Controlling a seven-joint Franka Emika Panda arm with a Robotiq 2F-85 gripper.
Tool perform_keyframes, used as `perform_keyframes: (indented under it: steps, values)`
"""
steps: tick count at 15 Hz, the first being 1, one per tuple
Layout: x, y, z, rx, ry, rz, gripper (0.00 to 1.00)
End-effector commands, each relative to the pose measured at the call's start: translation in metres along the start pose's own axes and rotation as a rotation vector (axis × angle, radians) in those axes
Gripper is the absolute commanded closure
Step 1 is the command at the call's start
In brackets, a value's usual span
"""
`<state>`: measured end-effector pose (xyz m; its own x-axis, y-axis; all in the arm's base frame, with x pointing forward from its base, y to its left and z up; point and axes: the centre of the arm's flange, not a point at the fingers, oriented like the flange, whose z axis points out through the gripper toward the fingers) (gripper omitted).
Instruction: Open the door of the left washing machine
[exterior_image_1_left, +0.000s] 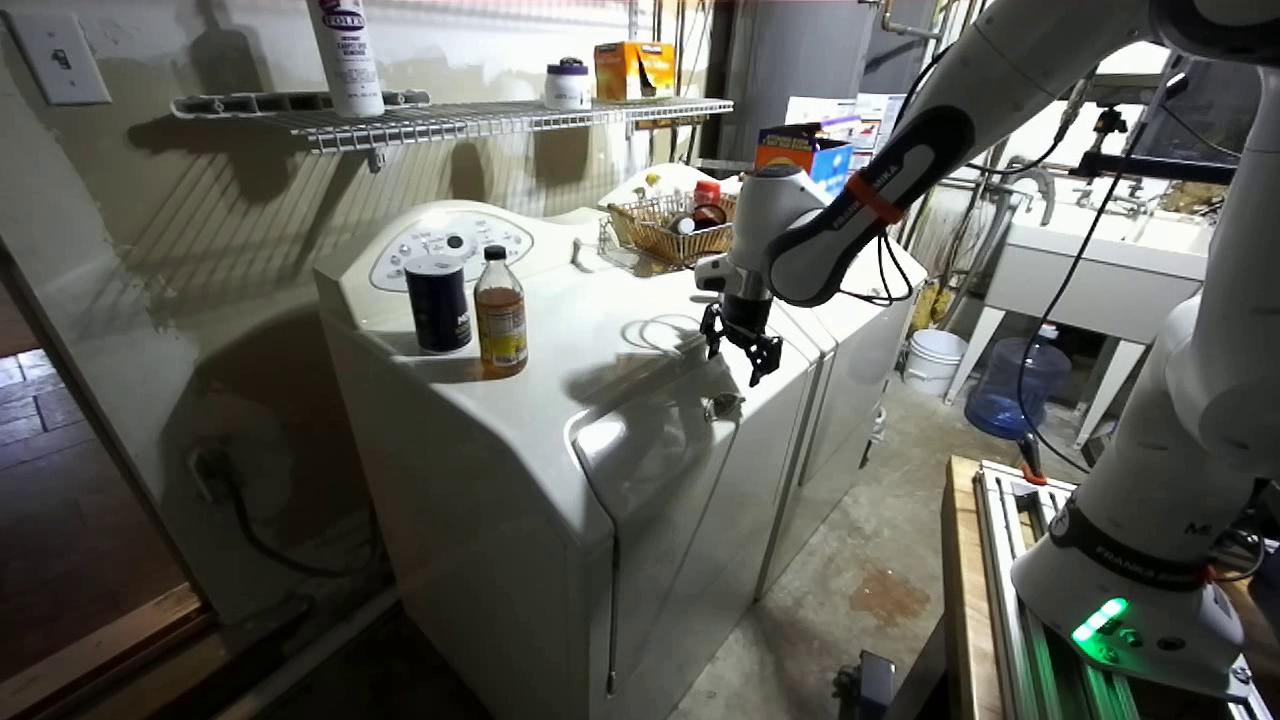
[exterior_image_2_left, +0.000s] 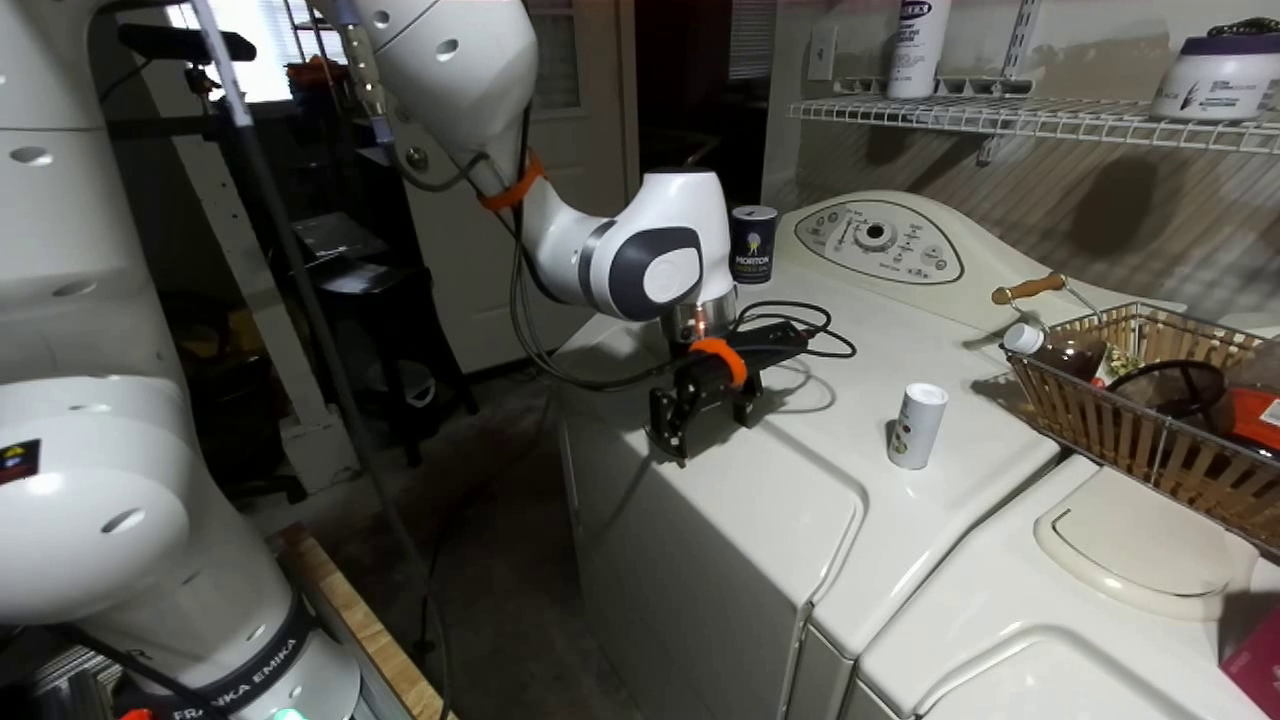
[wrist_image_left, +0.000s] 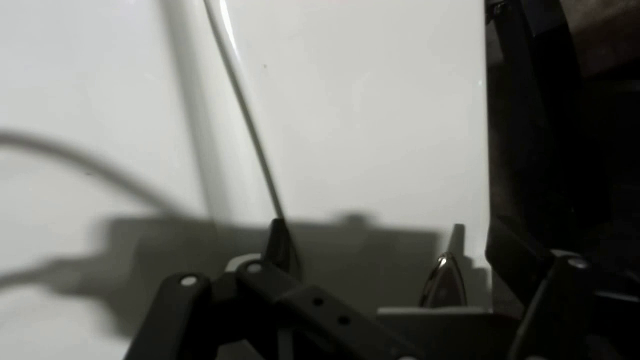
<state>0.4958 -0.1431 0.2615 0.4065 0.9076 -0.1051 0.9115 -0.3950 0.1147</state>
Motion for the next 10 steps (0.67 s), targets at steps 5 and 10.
perform_keyframes:
  steps: [5, 10]
  values:
    - [-0.012, -0.054, 0.011, 0.195, -0.048, -0.061, 0.00]
    - [-0.027, -0.072, 0.016, 0.166, 0.043, -0.114, 0.00]
